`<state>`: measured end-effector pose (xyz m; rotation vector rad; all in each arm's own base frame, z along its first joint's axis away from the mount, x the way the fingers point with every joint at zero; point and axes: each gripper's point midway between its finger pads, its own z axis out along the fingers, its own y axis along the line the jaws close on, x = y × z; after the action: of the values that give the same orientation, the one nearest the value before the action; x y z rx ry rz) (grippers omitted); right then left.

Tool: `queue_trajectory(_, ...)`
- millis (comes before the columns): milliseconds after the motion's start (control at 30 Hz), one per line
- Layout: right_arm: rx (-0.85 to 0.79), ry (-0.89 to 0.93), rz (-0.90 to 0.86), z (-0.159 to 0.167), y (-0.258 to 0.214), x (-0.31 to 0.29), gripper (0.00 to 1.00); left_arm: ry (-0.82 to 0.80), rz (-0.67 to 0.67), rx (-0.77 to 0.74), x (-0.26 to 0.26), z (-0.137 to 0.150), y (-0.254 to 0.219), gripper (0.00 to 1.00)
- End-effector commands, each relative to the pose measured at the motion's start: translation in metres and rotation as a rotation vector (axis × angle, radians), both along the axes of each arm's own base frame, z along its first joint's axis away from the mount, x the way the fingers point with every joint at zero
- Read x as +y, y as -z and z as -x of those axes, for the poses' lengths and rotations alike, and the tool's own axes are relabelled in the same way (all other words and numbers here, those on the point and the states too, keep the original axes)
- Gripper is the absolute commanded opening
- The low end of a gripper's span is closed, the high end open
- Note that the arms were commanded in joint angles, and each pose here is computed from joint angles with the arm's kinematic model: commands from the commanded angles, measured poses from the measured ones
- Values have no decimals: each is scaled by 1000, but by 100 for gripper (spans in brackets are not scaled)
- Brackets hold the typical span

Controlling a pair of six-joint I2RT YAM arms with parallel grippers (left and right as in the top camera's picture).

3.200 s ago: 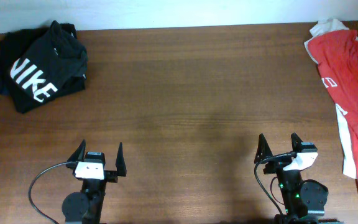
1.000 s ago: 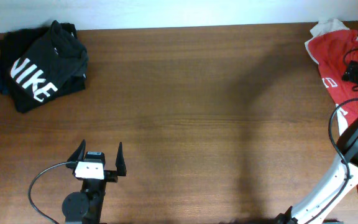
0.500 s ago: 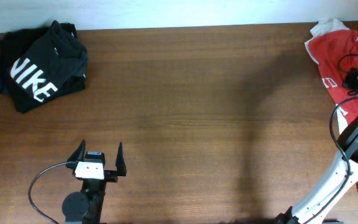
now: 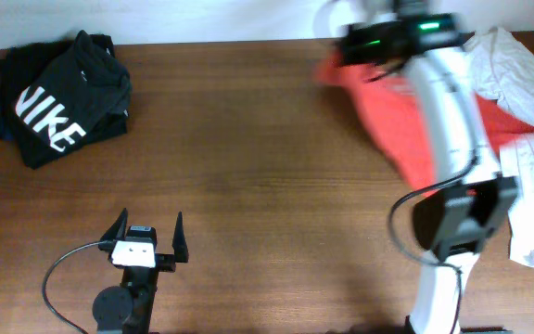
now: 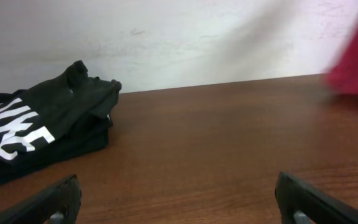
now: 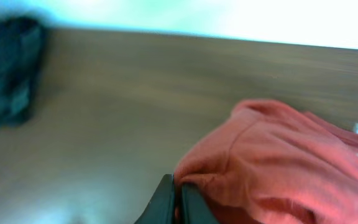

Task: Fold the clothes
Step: 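Drag the red t-shirt leftward onto the table center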

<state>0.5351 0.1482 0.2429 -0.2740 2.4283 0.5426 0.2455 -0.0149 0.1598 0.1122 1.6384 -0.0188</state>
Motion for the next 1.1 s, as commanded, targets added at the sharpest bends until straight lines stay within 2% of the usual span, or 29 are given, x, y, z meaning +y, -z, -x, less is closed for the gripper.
queue_trajectory(0, -47, -301, -36, 73, -28, 156, 4, -7, -9, 2, 2, 0, 2, 99)
queue_trajectory(100, -50, -421, 51, 131, -15, 231, 4, -7, -9, 2, 2, 0, 2, 99)
queue_trajectory(133, -54, -436, 71, 141, -14, 240, 43, -7, -9, 2, 2, 0, 2, 99)
queue_trajectory(233, -18, -353, 147, 137, -19, 199, 78, -7, -9, 2, 2, 0, 2, 99)
queue_trajectory(267, 0, -320, 163, 134, -21, 180, 99, -7, -9, 2, 2, 0, 2, 99)
queue_trajectory(400, 57, -135, 191, 92, -13, 104, 99, -7, -9, 2, 2, 0, 2, 99)
queue_trajectory(467, 25, -121, 177, 68, 0, 108, 99, -7, -9, 2, 2, 0, 2, 99)
queue_trajectory(600, -3, -121, 156, 23, 61, 144, 92, -7, -9, 2, 2, 0, 2, 99)
queue_trajectory(667, 14, -98, 142, 2, 107, 155, 83, -7, -9, 2, 2, 0, 2, 99)
queue_trajectory(867, 51, -105, 158, -15, 188, 169, 71, -7, -9, 2, 2, 0, 2, 99)
queue_trajectory(967, 69, -99, 165, -15, 204, 169, 59, -7, -9, 2, 2, 0, 2, 99)
queue_trajectory(1067, 55, -70, 212, -18, 208, 164, 58, -7, -9, 2, 2, 0, 2, 99)
